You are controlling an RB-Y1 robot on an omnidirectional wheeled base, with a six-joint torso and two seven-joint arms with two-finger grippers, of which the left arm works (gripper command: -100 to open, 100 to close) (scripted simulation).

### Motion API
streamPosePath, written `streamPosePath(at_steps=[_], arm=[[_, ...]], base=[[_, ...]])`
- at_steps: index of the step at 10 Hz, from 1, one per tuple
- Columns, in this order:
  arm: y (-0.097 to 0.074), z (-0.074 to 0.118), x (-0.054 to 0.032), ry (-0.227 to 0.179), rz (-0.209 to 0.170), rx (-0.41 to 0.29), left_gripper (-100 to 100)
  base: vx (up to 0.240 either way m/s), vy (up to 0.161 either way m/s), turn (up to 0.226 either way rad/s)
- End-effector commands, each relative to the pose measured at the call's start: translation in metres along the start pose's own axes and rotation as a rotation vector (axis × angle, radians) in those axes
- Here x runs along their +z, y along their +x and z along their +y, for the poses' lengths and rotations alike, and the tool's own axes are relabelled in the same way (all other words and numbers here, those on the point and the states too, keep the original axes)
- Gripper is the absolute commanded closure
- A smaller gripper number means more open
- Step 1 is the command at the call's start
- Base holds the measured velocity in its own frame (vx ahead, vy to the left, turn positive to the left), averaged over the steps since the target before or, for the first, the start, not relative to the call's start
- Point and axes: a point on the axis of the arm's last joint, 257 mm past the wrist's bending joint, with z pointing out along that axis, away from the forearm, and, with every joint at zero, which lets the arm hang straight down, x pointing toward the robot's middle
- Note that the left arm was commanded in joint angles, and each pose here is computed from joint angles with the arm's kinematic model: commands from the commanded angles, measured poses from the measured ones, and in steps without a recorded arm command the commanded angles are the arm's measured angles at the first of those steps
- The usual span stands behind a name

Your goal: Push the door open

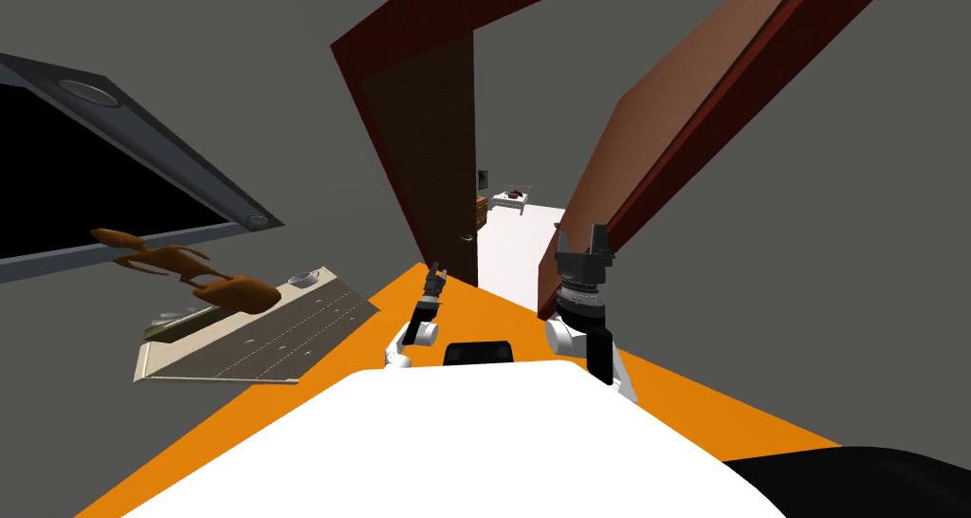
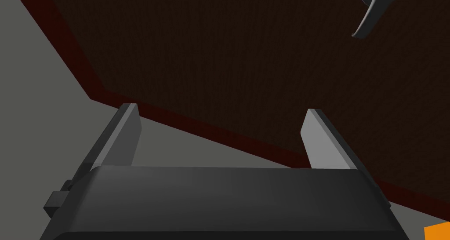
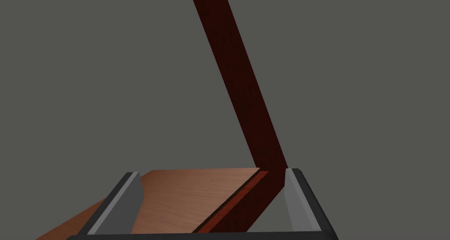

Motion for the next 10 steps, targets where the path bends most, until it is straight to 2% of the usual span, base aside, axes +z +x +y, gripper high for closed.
streamPosePath(at_steps=[1,4,10], arm=[[0.002,0.01,-0.0001,-0.017,0.004,0.0,-100],[0.005,0.034,-0.0015,-0.059,0.013,0.0,-100],[0.008,0.067,-0.0054,-0.121,0.026,0.005,-100]], base=[[0.087,0.047,-0.075],[0.095,0.058,-0.087],[0.095,0.058,-0.081]])
